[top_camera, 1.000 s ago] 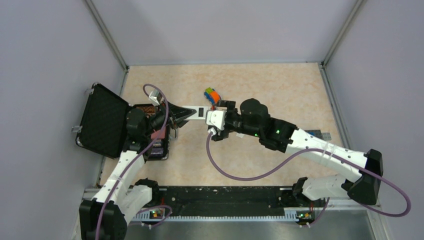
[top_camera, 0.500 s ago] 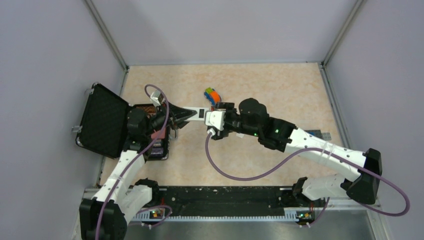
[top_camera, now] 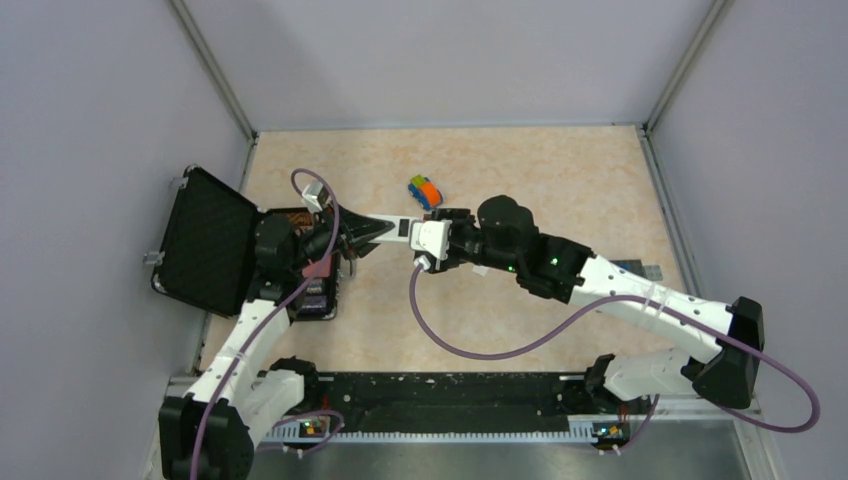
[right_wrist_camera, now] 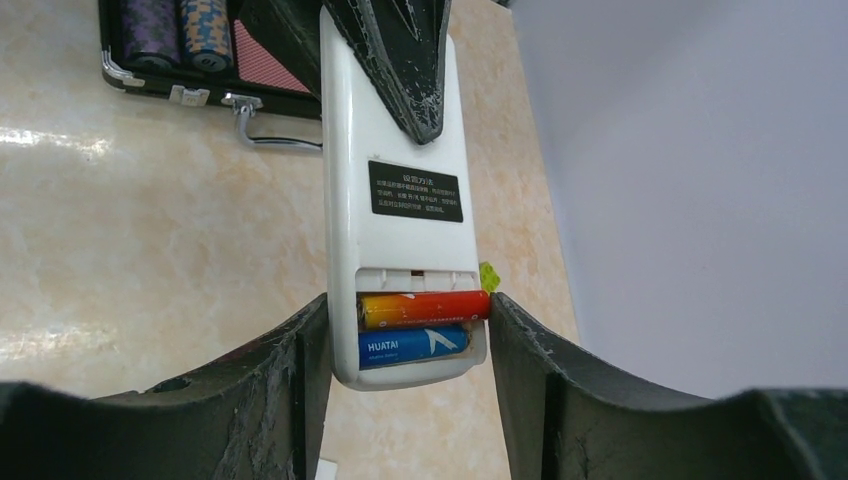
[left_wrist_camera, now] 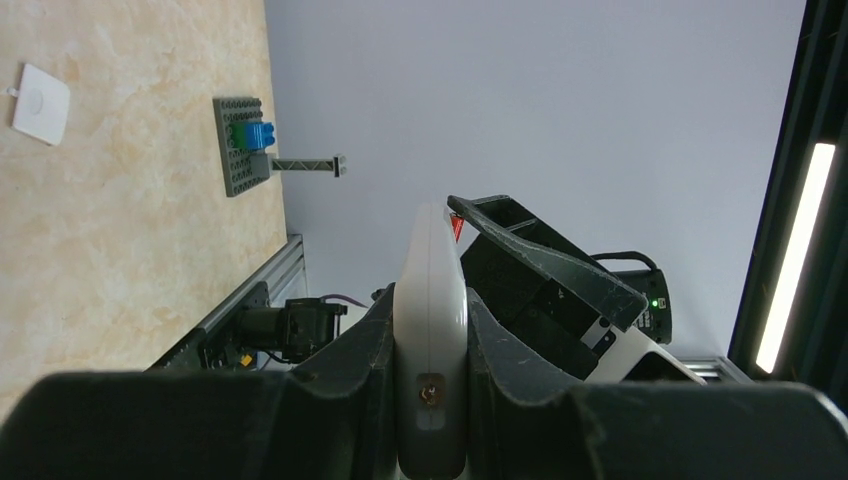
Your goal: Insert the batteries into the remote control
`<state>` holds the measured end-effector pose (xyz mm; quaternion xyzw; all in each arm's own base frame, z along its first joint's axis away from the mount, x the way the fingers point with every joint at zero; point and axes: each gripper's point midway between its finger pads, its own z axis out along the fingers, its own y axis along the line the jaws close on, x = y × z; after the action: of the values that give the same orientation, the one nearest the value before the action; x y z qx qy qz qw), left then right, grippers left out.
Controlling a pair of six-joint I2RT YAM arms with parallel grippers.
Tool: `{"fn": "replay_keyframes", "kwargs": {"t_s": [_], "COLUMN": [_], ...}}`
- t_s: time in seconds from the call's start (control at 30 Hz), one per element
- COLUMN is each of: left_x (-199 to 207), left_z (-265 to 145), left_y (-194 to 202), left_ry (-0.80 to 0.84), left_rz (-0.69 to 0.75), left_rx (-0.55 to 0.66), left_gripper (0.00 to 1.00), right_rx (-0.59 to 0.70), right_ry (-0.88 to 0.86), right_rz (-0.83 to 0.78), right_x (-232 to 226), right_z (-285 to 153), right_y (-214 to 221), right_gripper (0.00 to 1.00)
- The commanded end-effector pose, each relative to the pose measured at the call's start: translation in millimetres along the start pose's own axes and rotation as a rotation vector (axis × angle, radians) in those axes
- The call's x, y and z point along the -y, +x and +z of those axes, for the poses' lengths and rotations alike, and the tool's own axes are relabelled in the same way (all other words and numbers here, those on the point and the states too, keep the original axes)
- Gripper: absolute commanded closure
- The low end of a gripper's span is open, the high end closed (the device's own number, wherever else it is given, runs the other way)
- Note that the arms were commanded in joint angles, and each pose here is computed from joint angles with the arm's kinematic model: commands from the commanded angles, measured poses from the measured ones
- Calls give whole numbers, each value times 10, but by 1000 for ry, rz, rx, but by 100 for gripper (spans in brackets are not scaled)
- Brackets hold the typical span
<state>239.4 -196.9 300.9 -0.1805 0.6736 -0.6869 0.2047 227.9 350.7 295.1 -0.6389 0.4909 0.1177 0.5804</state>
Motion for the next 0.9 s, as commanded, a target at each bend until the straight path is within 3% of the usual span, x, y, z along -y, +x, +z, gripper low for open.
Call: {"fn": "replay_keyframes", "kwargs": {"t_s": [0.0,0.37,0.87], "left_x": [379,506,728], "left_z": [-2,8,57], "left_y": [-41,-10,-155], "left_ry": [82,54,103], "left_rz": [40,23,-13], "left_rx": [30,1,58], "left_gripper": [100,100,100], "right_rx": [11,10,11], "right_ry": [6,-27,-111], "right_rz": [-38,-142,-266], "right_x": [11,-166,-421], "right_z": [-8,44,-31], "right_y": [-55,98,217], "right_gripper": [46,45,47]}}
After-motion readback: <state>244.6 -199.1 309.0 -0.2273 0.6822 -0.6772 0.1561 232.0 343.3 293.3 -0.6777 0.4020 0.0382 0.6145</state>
